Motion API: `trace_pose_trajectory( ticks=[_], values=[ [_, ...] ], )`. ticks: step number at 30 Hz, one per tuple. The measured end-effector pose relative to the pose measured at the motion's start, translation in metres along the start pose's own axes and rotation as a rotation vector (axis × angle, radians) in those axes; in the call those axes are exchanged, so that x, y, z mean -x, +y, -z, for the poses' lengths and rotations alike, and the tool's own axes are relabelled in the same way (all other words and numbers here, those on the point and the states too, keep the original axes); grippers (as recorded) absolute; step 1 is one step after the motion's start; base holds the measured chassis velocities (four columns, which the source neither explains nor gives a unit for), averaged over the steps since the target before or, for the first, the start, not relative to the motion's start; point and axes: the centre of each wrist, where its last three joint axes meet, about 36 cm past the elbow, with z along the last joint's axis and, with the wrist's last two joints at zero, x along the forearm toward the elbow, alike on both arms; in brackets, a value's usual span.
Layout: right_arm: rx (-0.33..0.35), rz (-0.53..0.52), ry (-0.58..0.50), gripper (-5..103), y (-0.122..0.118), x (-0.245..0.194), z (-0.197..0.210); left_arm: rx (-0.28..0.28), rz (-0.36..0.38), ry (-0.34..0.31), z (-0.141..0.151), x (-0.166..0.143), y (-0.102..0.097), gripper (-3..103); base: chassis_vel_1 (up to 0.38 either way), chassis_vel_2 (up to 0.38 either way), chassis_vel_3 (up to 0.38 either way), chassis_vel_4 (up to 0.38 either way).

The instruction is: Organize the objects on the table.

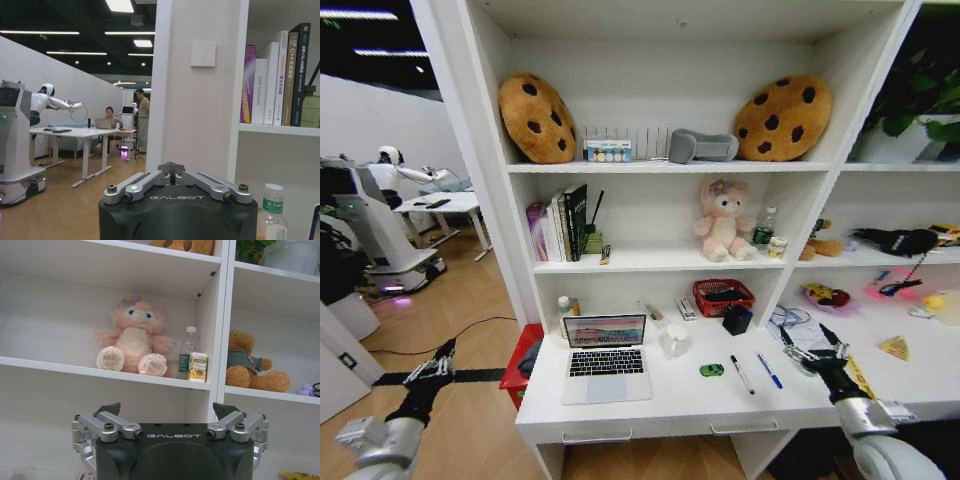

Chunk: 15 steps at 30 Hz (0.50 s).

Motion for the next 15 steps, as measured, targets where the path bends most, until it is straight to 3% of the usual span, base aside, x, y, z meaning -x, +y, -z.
trace_pose_trajectory(
  ticks=[3, 5, 7, 15],
  values=[
    [0.002, -0.003, 0.003, 100, 0.0, -0.001, -0.002, 0.01, -0.014, -0.002, 0.003, 0.0, -0.001, 0, 0.0, 0.0, 0.0, 0.0],
    [0.002, -0.004, 0.005, 100, 0.0, -0.001, -0.002, 0.04, -0.025, -0.003, 0.007, -0.001, -0.002, 0, 0.0, 0.0, 0.0, 0.0],
    [0.004, -0.007, 0.008, 100, 0.001, -0.002, -0.005, 0.095, -0.091, -0.015, 0.026, -0.005, -0.017, 0, 0.0, 0.0, 0.0, 0.0],
    [0.006, -0.009, 0.012, 100, 0.001, -0.004, -0.007, 0.097, -0.194, -0.014, 0.047, -0.019, -0.053, 0, 0.0, 0.0, 0.0, 0.0]
  ],
)
